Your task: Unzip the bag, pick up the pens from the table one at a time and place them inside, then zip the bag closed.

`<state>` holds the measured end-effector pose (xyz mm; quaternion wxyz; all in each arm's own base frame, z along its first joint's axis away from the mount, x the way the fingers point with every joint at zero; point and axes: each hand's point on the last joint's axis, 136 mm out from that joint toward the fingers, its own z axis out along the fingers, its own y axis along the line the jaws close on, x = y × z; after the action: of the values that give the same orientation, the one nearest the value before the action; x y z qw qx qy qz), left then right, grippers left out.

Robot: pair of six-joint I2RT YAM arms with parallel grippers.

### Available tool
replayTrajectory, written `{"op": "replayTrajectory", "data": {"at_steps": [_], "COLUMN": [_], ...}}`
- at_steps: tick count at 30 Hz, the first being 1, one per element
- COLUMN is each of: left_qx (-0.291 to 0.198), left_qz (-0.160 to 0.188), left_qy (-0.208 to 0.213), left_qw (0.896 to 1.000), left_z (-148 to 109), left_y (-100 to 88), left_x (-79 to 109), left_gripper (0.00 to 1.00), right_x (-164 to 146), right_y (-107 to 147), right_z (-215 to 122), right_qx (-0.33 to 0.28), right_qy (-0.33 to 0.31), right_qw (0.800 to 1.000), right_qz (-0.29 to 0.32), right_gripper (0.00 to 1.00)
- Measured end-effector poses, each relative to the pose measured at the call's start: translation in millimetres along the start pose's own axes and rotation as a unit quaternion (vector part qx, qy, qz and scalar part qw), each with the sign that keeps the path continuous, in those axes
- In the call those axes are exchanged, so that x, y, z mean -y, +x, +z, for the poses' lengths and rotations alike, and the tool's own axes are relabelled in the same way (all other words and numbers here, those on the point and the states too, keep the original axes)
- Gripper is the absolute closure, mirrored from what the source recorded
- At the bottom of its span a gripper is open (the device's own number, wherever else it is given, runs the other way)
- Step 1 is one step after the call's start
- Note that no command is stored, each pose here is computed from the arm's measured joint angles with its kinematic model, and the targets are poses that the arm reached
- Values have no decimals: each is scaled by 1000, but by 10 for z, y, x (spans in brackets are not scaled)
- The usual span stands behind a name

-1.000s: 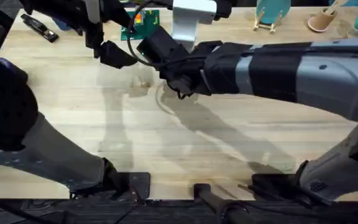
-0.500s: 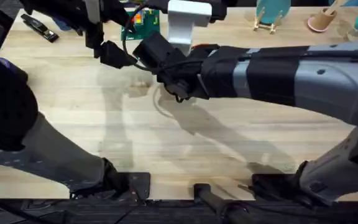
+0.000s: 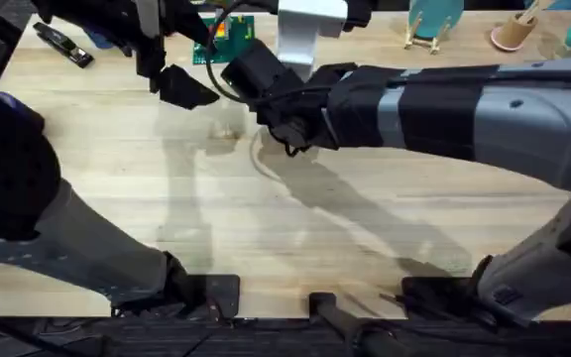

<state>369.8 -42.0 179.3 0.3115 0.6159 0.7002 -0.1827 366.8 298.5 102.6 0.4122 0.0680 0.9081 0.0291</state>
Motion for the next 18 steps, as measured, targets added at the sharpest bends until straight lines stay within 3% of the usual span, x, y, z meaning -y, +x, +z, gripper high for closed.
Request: {"op": "replayTrajectory", "data": {"at_steps": [2,7,9,18], "left_qx": [0,0,0,0], "left_qz": [0,0,0,0], "left_qy": [0,0,0,0], "left_qw": [1000,1000,1000,1000], "left_z": [0,0,0,0], "left_y": [0,1,1,0], "left_x": [0,0,0,0], "left_gripper": [7,6,6,7], "right_x": [2,-20,-20,-13], "right_y": [-1,5,8,9], "right_z": [2,-5,-5,-5], "right_qx": [0,-1,-1,-1], "right_qy": [0,-4,-4,-3], "right_qw": [1000,1000,1000,1000], "right_qz": [0,2,2,1], "right_gripper": [491,853,951,970]}}
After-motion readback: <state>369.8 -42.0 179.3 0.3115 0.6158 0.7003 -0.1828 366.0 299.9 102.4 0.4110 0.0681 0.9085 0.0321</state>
